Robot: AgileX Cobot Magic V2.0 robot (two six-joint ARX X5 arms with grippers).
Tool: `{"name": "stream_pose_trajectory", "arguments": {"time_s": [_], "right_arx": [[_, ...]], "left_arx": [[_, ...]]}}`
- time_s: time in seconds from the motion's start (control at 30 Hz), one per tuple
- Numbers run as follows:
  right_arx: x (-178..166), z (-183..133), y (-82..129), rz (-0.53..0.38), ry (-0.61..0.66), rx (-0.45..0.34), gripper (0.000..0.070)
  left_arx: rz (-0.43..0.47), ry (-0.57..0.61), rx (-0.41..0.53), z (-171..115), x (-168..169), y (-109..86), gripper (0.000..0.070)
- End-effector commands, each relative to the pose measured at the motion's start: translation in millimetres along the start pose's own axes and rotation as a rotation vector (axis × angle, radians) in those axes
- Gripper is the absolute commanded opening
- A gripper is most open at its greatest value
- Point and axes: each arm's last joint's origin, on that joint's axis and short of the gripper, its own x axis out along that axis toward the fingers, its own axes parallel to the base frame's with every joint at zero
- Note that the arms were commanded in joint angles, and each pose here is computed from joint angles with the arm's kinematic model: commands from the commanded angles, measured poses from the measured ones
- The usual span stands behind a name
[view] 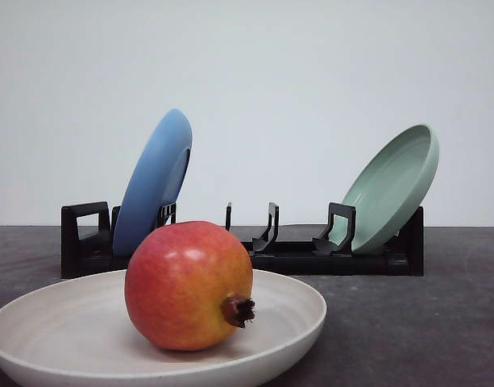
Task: Place pomegranate in white plate
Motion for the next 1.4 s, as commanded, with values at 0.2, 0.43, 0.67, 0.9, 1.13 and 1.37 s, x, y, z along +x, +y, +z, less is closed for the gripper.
{"name": "stream_pose_trajectory", "arguments": {"time_s": [0.2,0.43,0.67,0.9,1.13,1.37], "right_arx": [[19,-53,-8,-0.041,0.065,-0.035,0.0010],[21,-67,-9,-0.044,0.128,-0.045,0.0010],[21,-67,-9,-0.044,0.123,-0.045,0.0010],[21,-67,-9,-0.044,0.122,-0.045,0.0010],[21,-67,-9,-0.044,0.122,-0.045,0.0010],[21,-67,-9,-0.044,0.122,-0.045,0.0010]], "left_arx": [[-0.002,0.015,0.016,-4,1,0.0,0.0000],[-0.002,0.016,0.016,-4,1,0.0,0.0000],[-0.002,0.015,0.016,-4,1,0.0,0.0000],[-0.002,0.015,0.016,-4,1,0.0,0.0000],[-0.002,0.015,0.016,-4,1,0.0,0.0000],[-0.002,0.015,0.016,-4,1,0.0,0.0000]]}}
